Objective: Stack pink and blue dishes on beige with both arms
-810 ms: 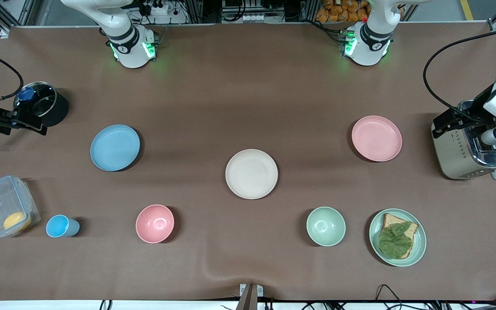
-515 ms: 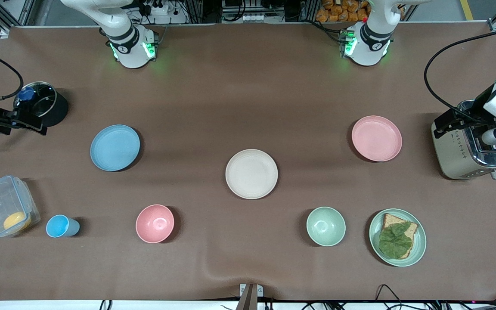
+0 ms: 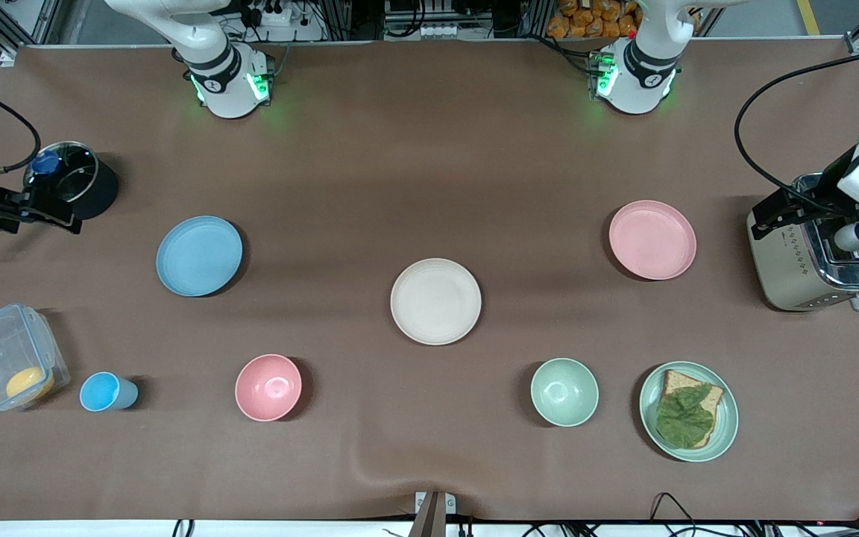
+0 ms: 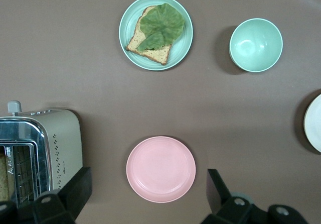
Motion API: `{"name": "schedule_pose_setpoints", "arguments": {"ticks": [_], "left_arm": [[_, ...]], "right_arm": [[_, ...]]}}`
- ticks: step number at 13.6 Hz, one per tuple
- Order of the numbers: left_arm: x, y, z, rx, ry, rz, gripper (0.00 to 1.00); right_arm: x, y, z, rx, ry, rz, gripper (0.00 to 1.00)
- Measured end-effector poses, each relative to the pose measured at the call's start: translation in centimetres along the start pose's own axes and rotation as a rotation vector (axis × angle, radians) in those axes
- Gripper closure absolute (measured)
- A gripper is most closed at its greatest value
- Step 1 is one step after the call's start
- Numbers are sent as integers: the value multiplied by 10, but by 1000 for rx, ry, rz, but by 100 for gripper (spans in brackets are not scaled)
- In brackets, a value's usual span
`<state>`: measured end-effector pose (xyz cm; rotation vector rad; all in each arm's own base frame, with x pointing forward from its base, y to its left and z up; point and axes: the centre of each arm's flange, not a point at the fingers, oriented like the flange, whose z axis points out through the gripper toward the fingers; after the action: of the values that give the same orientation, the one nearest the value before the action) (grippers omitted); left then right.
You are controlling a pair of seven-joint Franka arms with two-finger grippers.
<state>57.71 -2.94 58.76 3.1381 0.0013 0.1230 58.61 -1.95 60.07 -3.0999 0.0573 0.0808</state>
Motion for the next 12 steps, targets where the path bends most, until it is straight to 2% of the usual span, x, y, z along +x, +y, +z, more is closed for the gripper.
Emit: {"name": "schedule_pose_setpoints", "arguments": {"ticks": [7, 10, 12], "left_arm": [[0, 0, 0, 0, 0, 0, 0], [0, 0, 0, 0, 0, 1, 0], [0, 0, 0, 0, 0, 2, 0]], "right_arm": [[-4, 3, 3, 0, -33, 5, 0], [-4, 23, 13, 1, -81, 41, 0], [0, 53, 37, 7, -150, 70, 0]]}}
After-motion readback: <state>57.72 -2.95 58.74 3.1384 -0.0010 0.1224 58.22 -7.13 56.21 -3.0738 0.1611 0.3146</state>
